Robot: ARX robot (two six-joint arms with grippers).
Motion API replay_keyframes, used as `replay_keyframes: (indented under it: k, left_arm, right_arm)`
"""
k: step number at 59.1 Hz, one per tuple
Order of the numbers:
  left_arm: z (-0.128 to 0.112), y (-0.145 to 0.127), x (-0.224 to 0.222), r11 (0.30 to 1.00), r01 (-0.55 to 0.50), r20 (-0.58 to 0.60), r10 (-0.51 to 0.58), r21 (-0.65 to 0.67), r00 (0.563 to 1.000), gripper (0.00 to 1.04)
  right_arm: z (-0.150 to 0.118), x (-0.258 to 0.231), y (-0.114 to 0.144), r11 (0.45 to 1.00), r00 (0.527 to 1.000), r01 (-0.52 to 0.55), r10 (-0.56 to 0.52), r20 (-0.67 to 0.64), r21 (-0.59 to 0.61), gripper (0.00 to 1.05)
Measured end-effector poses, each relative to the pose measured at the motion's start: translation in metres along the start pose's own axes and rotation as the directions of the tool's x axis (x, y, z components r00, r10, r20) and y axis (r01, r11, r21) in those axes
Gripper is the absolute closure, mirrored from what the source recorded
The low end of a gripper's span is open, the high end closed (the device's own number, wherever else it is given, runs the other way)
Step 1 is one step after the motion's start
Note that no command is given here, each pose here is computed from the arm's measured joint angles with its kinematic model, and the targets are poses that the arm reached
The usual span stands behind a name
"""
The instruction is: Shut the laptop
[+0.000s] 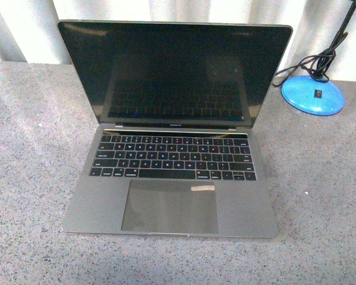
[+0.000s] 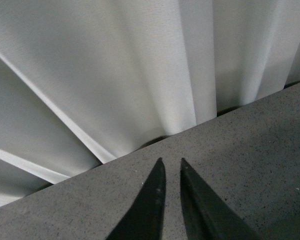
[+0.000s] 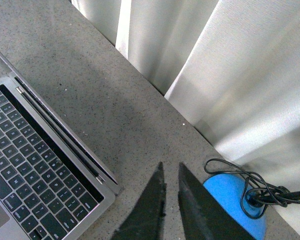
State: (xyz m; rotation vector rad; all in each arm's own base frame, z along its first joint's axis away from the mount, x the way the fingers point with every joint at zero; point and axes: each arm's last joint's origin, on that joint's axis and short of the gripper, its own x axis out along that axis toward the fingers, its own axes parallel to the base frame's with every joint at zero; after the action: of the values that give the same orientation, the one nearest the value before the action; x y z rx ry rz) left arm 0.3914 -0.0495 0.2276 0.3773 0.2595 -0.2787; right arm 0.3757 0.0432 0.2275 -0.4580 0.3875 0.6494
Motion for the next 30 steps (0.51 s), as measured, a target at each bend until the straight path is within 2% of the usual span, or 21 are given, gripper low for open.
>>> replay_keyframes:
  k: [1,3,18,30]
  left_arm:
    - [0.001,-0.001,0.003,1.000,0.013,-0.005,-0.013,0.005,1.000,1.01]
    - [0.002,-0.003,0.006,0.999,0.033,-0.015,-0.033,0.012,0.999,1.01]
    - [0.010,-0.015,0.026,0.990,0.130,-0.122,-0.122,0.058,0.985,1.01]
    - [0.004,-0.025,0.033,0.980,0.183,-0.195,-0.165,0.076,0.967,1.01]
  right_arm:
    - [0.000,0.000,0.000,1.000,1.000,-0.002,0.002,0.000,-0.001,0.98]
    - [0.002,0.003,0.000,1.000,1.000,-0.013,0.013,-0.001,-0.007,1.04]
    - [0.009,0.017,0.006,0.998,0.998,-0.063,0.063,-0.005,-0.006,1.04]
    - [0.005,0.027,0.011,0.996,0.996,-0.090,0.090,-0.010,0.001,1.04]
